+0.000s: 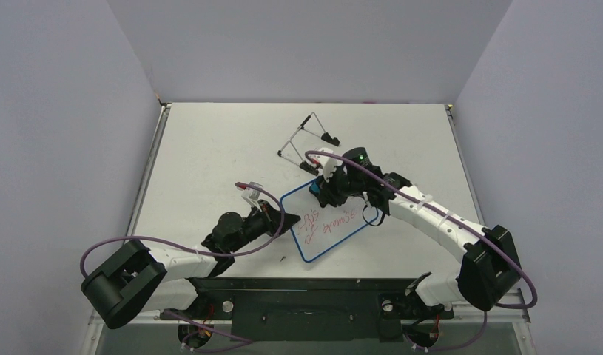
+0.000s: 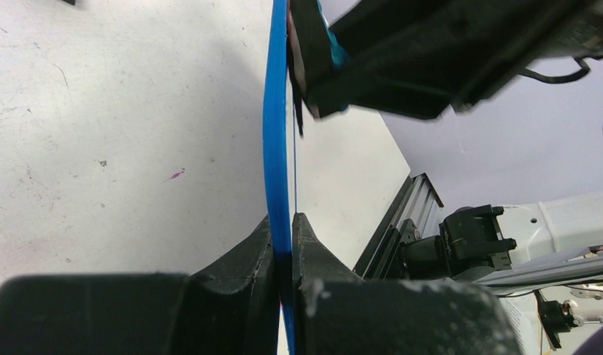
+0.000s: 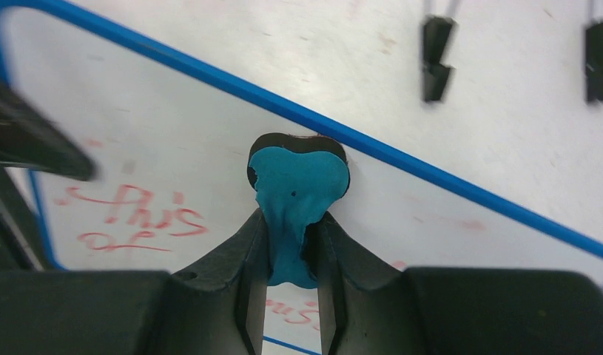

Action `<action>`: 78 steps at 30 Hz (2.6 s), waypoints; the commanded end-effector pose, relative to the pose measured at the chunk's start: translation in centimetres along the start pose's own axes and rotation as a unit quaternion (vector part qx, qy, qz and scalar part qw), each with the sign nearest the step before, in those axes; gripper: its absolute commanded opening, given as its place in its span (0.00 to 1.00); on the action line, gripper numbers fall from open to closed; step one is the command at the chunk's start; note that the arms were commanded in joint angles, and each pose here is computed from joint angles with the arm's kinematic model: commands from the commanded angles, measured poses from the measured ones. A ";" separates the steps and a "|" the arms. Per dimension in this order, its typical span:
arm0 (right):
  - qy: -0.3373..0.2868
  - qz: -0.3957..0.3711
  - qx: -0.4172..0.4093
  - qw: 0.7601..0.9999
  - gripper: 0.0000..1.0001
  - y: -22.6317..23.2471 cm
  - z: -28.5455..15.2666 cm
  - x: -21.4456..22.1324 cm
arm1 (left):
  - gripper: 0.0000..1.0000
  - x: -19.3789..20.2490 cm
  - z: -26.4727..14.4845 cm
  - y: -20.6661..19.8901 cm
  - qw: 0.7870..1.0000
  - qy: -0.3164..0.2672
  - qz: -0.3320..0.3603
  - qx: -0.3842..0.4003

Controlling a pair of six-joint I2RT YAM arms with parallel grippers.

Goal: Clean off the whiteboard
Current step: Erase the whiteboard at the center of the board.

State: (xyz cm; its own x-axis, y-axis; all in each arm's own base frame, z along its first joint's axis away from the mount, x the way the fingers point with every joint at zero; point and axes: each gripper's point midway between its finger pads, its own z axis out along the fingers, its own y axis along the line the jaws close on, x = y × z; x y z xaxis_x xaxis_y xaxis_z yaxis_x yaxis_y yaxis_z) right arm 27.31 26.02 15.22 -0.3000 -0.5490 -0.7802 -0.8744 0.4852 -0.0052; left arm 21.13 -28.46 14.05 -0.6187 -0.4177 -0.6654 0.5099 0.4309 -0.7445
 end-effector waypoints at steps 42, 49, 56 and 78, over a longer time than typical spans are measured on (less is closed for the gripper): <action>-0.047 0.048 0.000 0.998 0.00 -2.6 -2.1 0.1 | 0.00 -3.3 -0.1 -5.1 0.994 -0.047 0.044 0.090; -0.033 0.147 0.171 0.974 0.00 -12.1 -5.6 3.6 | 0.00 -3.3 0.0 -4.7 0.995 -0.046 0.047 0.080; -0.104 0.107 0.085 0.985 0.00 -8.6 -7.8 -0.3 | 0.00 -3.5 0.4 -4.3 0.995 -0.041 0.062 0.069; 0.038 0.171 0.145 0.974 0.00 -14.8 -12.5 11.1 | 0.00 -5.3 -2.0 -1.8 0.979 -0.038 0.202 0.005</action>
State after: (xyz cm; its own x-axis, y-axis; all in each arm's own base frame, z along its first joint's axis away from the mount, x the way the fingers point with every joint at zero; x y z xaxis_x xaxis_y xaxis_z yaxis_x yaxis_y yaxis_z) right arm 32.51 5.65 16.32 -0.5365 -0.2871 -0.7936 -0.5550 0.8284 0.0756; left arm 22.14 -25.78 17.06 -0.4307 -0.2808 -0.8577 0.6502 0.5626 -0.5106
